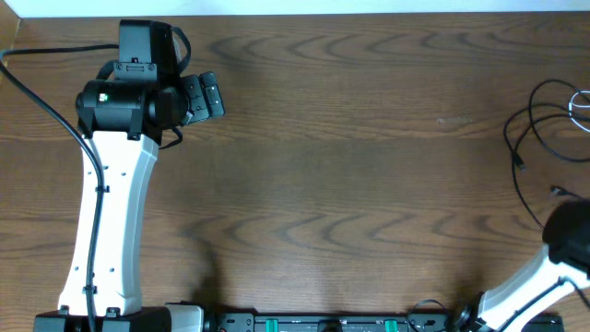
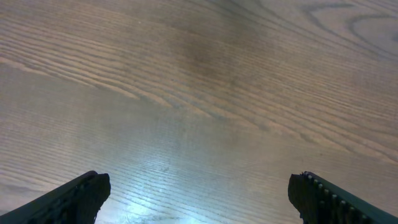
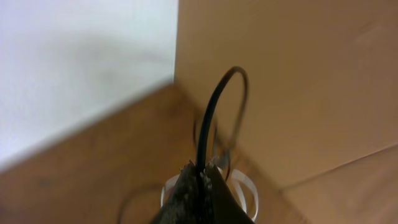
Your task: Untangle cables
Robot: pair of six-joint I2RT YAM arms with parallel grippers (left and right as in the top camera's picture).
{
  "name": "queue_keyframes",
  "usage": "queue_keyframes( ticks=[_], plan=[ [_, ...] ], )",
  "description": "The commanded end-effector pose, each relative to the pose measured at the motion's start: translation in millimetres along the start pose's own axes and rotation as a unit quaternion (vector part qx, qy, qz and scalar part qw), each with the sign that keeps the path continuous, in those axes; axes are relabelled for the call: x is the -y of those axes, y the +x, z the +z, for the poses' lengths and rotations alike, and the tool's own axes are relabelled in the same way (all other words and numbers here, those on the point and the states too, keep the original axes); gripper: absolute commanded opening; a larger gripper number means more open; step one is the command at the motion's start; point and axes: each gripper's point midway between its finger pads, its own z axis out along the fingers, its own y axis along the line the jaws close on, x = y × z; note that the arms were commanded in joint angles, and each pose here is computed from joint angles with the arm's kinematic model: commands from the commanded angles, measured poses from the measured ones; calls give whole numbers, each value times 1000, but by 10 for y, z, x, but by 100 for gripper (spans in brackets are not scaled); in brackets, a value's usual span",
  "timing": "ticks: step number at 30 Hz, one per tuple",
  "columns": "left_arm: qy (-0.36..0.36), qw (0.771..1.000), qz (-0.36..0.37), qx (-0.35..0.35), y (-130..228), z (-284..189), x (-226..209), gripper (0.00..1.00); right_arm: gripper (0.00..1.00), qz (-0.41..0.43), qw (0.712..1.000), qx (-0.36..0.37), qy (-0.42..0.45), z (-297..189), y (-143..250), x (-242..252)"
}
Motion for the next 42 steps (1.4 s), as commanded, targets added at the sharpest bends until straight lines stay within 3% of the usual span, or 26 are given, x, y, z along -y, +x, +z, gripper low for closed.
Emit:
queue_keyframes(
  ticks=[1,2,3,8,12,14,25,33,42],
  plan=[
    [-6,1000,3,2,-17,-5,-29,98,1,-51,996,-61,27,328,416,-162],
    [-6,1000,3,2,-17,-5,-29,98,1,-61,994,-80,30,415,550,-209],
    [-6,1000,3,2,-17,-5,-29,98,8,-70,992,-99,27,496,683,-276],
    [-6,1000,3,2,-17,-5,-29,98,59,-97,981,-163,-45,690,1176,-773],
    [-6,1000,3,2,-17,-5,-29,98,90,-109,974,-179,-86,640,1309,-1073],
    [-6,1000,3,2,-17,-5,-29,98,99,-114,972,-179,-98,583,1311,-1185],
    [-6,1000,3,2,-17,-5,-29,98,99,-126,959,-147,-207,-280,998,-1685],
    [-6,1000,3,2,-17,-5,-29,98,99,-176,911,-80,-364,-1802,679,-2035],
    [-5,1000,3,2,-17,-5,-28,98,99,-229,853,-38,-467,-3432,828,-1960]
  ],
)
